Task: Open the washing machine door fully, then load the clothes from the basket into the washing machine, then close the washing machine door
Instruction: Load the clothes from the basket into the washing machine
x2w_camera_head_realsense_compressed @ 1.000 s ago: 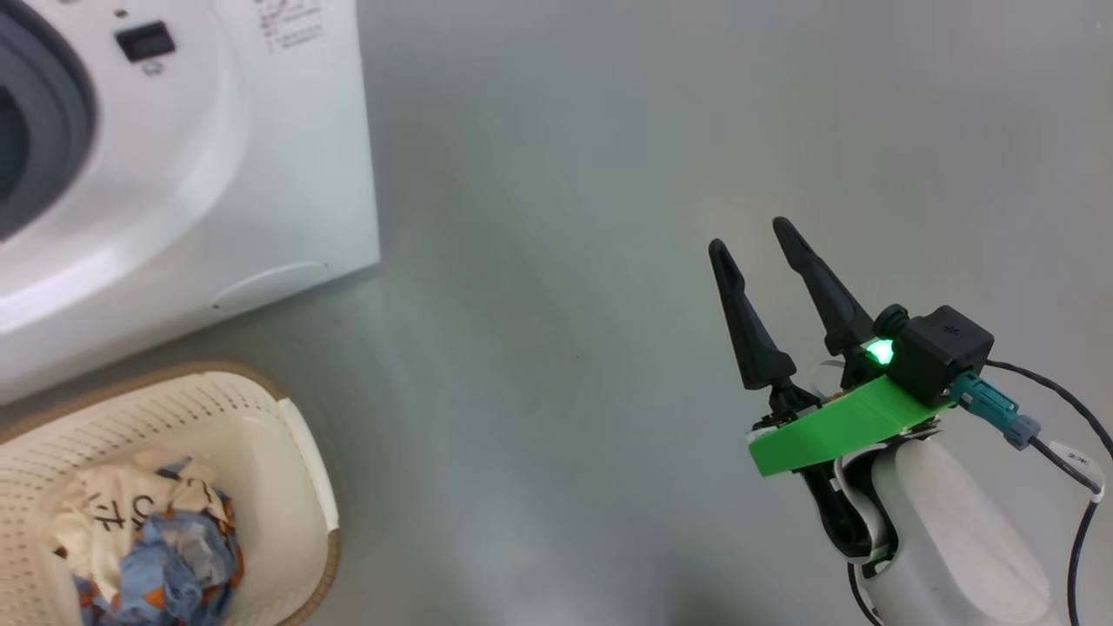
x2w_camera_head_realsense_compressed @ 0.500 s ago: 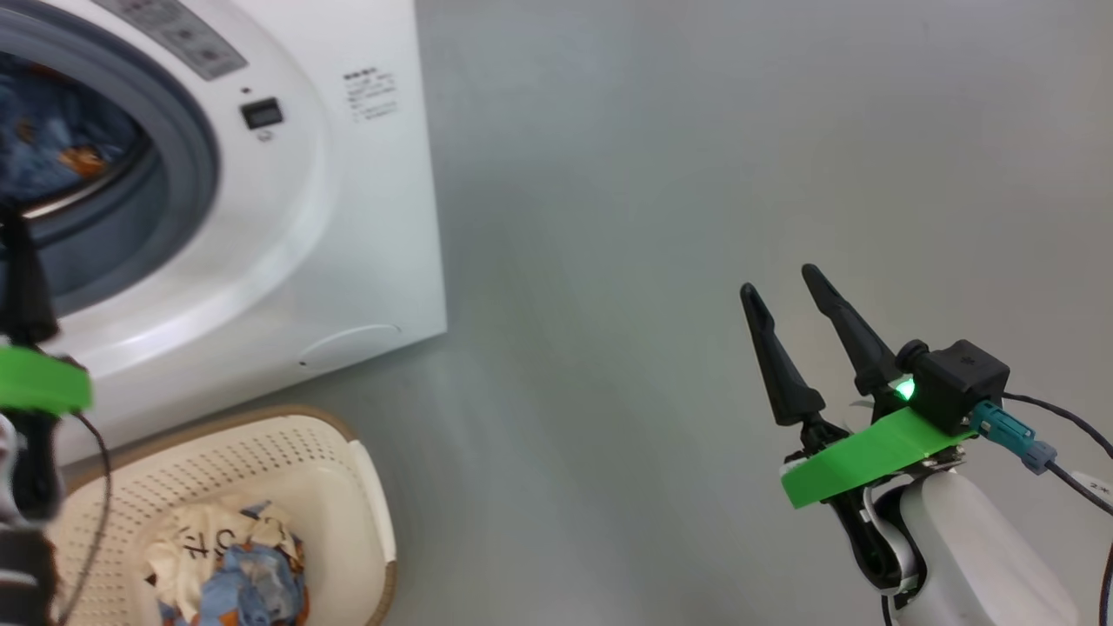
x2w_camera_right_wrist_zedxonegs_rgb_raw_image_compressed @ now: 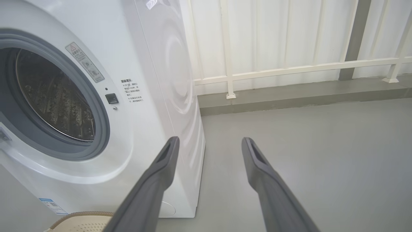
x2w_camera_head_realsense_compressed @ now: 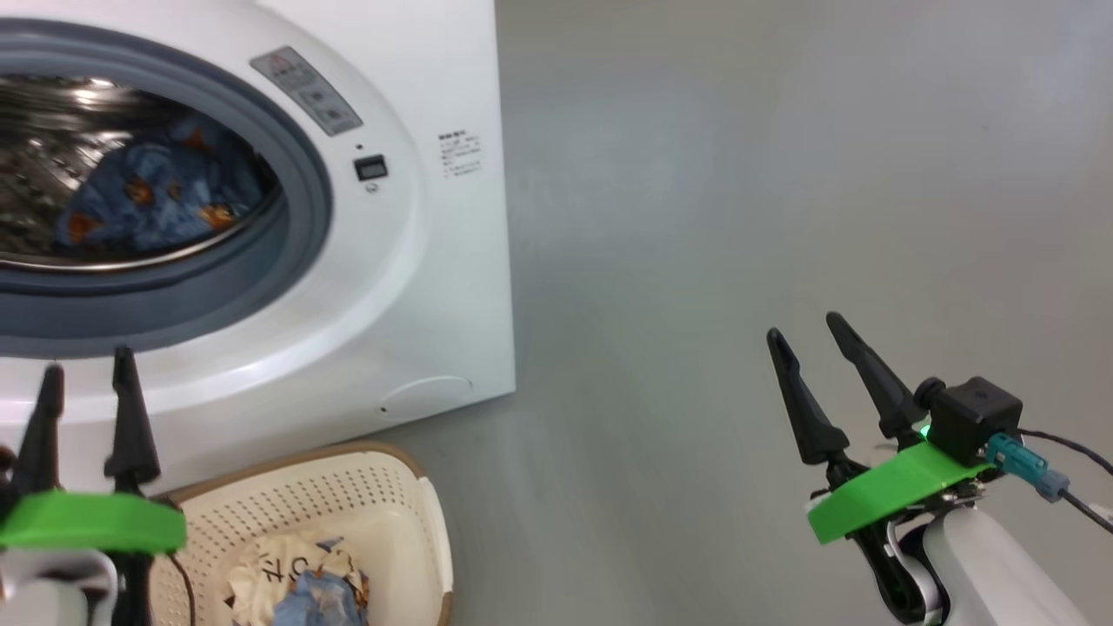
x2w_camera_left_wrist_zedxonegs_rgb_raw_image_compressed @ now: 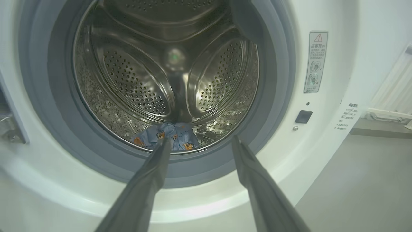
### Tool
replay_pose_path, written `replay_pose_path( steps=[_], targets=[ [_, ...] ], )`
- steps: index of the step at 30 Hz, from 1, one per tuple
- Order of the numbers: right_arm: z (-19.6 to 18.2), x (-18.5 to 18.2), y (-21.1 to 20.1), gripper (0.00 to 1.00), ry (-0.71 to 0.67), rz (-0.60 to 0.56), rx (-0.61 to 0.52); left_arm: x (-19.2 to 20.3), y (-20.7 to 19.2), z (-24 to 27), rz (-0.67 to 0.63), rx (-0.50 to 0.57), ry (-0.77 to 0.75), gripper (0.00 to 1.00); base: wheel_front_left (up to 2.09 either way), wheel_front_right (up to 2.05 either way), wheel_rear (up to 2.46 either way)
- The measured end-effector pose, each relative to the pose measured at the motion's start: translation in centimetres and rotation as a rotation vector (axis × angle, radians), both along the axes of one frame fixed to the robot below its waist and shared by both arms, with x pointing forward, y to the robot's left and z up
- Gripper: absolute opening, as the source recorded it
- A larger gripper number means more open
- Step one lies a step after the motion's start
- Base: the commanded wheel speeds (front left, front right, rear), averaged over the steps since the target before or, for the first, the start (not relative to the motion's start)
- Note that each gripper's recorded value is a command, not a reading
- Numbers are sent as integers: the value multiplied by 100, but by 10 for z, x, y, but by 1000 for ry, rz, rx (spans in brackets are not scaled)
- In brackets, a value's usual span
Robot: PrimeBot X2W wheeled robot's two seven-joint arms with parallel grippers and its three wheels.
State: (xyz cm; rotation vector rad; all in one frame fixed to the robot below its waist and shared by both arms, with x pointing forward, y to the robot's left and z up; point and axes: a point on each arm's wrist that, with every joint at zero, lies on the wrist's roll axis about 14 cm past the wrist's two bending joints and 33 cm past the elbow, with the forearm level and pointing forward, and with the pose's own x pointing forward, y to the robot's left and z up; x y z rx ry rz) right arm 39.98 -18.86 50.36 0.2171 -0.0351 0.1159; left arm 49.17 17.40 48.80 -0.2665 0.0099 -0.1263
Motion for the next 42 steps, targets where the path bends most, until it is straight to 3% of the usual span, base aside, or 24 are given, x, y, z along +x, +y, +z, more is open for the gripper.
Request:
replay_pose_path(
  steps=[17, 42],
  targets=[
    [9, -12, 13, 100, -24, 55, -12, -69, 18, 7, 79, 25, -24, 100, 0, 0, 0],
    [-2, -6, 11, 100, 7, 49, -14, -73, 20, -1, 110, 12, -9, 100, 0, 0, 0]
  ],
)
